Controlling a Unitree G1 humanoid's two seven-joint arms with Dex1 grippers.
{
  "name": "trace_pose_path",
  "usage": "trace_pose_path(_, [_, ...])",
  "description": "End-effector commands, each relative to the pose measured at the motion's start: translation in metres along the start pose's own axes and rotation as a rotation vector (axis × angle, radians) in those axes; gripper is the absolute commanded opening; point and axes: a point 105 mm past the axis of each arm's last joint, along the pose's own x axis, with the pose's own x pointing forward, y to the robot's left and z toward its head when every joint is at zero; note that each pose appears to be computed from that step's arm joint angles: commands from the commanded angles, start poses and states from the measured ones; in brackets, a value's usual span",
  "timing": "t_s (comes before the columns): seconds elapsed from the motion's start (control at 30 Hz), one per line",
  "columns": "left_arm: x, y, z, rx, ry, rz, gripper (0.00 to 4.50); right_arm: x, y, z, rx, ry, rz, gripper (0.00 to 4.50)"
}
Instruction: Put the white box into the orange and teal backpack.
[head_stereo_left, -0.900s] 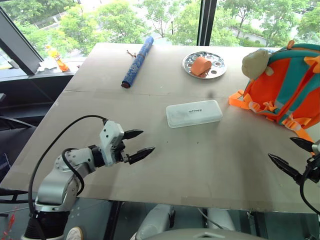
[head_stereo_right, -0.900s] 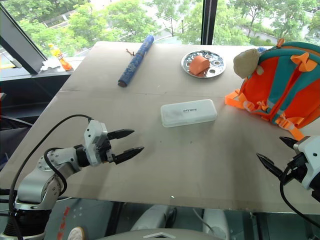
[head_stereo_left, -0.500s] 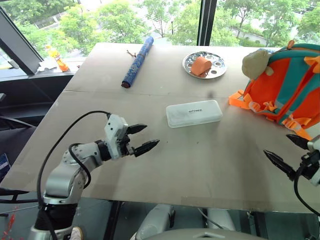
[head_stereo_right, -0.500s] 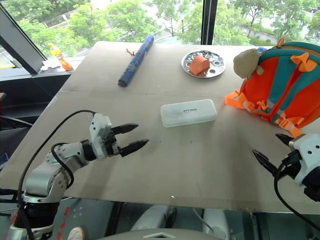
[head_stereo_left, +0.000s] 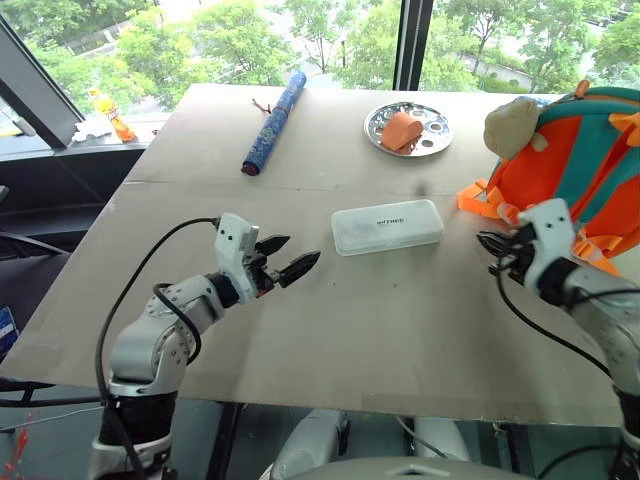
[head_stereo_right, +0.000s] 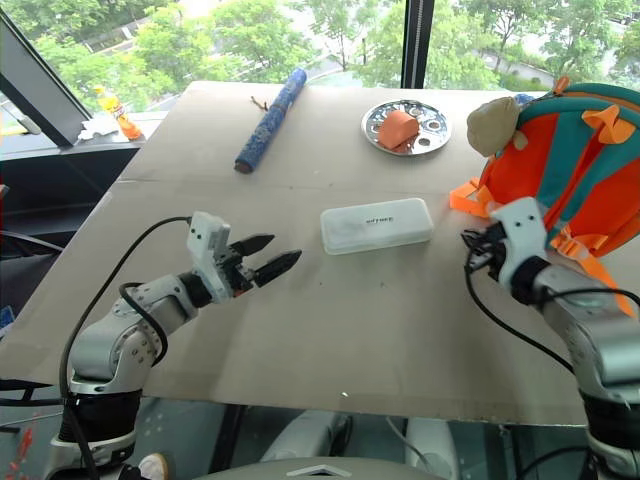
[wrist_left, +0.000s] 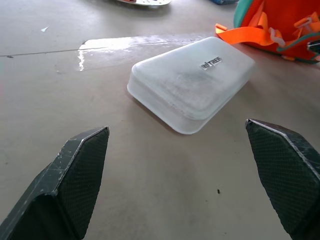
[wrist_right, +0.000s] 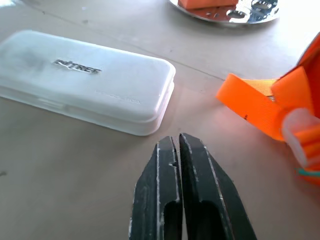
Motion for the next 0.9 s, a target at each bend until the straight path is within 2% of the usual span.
trace_pose_path(0.03, [0.008, 0.009, 0.012, -0.012, -0.042, 0.076, 4.24, 0.026, -0.018, -0.001, -0.061, 0.037, -0.086, 0.0])
trace_pose_path(0.13, [0.016, 0.017, 0.011, -0.024, -0.029, 0.17, 3.33, 0.044, -0.028, -0.002, -0.073, 0.046, -0.118, 0.0])
trace_pose_path(0.33, [0.045, 0.019, -0.006, -0.063, 0.03, 0.304, 0.4, 0.073, -0.031, 0.001, -0.1, 0.043, -0.114, 0.0])
trace_pose_path(0.37, [0.049, 0.018, -0.007, -0.068, 0.035, 0.32, 0.08, 0.077, -0.029, 0.001, -0.114, 0.045, -0.105, 0.0])
trace_pose_path(0.5, [0.063, 0.016, -0.012, -0.056, 0.062, 0.348, 0.08, 0.087, -0.025, 0.002, -0.154, 0.05, -0.085, 0.0])
trace_pose_path(0.67, [0.072, 0.015, -0.017, -0.029, 0.088, 0.342, 0.08, 0.099, 0.009, 0.001, -0.178, 0.06, 0.08, 0.0])
trace_pose_path(0.77, [0.069, 0.011, -0.018, 0.006, 0.097, 0.305, 0.08, 0.092, 0.041, 0.001, -0.189, 0.04, 0.241, 0.0])
trace_pose_path(0.9, [0.04, 0.005, -0.027, 0.084, 0.164, 0.258, 0.08, 0.062, 0.08, -0.002, -0.225, 0.028, 0.395, 0.0])
